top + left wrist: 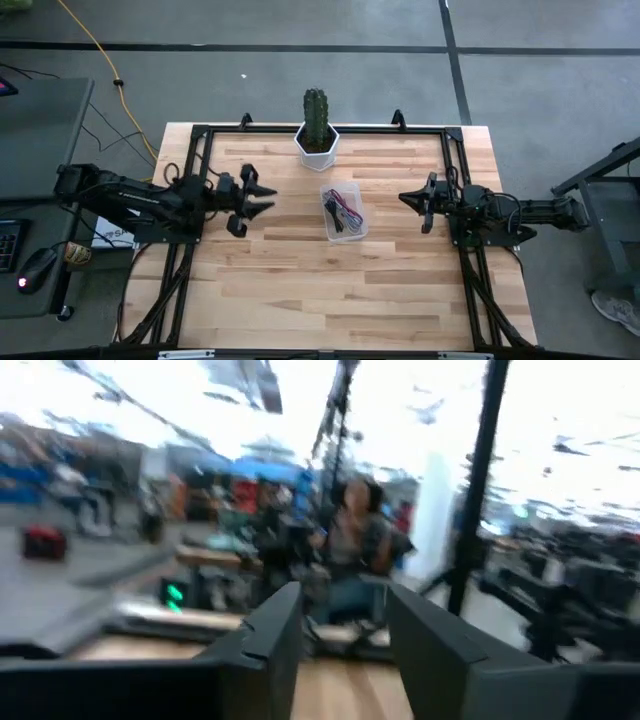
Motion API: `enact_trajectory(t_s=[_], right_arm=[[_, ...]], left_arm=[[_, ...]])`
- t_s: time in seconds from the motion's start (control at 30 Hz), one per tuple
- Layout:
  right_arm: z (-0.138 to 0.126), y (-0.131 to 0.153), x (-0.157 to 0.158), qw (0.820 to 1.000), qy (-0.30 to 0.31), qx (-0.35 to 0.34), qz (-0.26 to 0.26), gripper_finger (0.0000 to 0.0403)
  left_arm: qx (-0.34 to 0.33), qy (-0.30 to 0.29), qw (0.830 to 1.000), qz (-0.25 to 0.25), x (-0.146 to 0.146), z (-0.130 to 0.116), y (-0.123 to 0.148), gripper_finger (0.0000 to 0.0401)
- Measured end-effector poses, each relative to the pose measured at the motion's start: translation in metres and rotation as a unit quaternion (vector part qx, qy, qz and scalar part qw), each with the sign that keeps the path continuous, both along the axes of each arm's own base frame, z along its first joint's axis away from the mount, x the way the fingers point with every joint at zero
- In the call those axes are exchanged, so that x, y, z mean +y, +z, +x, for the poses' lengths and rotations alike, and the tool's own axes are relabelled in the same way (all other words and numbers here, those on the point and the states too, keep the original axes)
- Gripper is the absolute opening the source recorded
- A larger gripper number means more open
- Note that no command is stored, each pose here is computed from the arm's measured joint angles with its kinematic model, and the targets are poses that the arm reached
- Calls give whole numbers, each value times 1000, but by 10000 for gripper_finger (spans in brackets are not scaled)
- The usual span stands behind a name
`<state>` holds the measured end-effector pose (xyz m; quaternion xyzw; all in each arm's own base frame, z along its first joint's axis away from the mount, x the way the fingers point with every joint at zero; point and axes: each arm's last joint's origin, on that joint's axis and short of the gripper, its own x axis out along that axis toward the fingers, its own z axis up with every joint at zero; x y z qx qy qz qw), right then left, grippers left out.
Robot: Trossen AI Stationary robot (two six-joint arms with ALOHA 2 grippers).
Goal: Pick and place USB-C Cables
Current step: Return to Home Position
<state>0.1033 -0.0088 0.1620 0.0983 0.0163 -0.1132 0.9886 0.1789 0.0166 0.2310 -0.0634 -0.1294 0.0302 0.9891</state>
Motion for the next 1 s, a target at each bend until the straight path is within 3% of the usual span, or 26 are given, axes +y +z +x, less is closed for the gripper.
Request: enact_trajectory(t_s=[0.23,0.53,0.9,1.0], right_arm=[[0,0,0,1000,0,0,0,24],[0,0,0,1000,0,1,-1,24],[0,0,0,1000,2,1,-1,24],[0,0,0,1000,1,1,-1,24]], left_arm=[[13,50,998,24,17,-20,7,11],[-14,50,998,38,18,-51,-37,1],[6,-9,998,62,8,-52,-39,0],[22,2,998,66,4,-50,-43,0]])
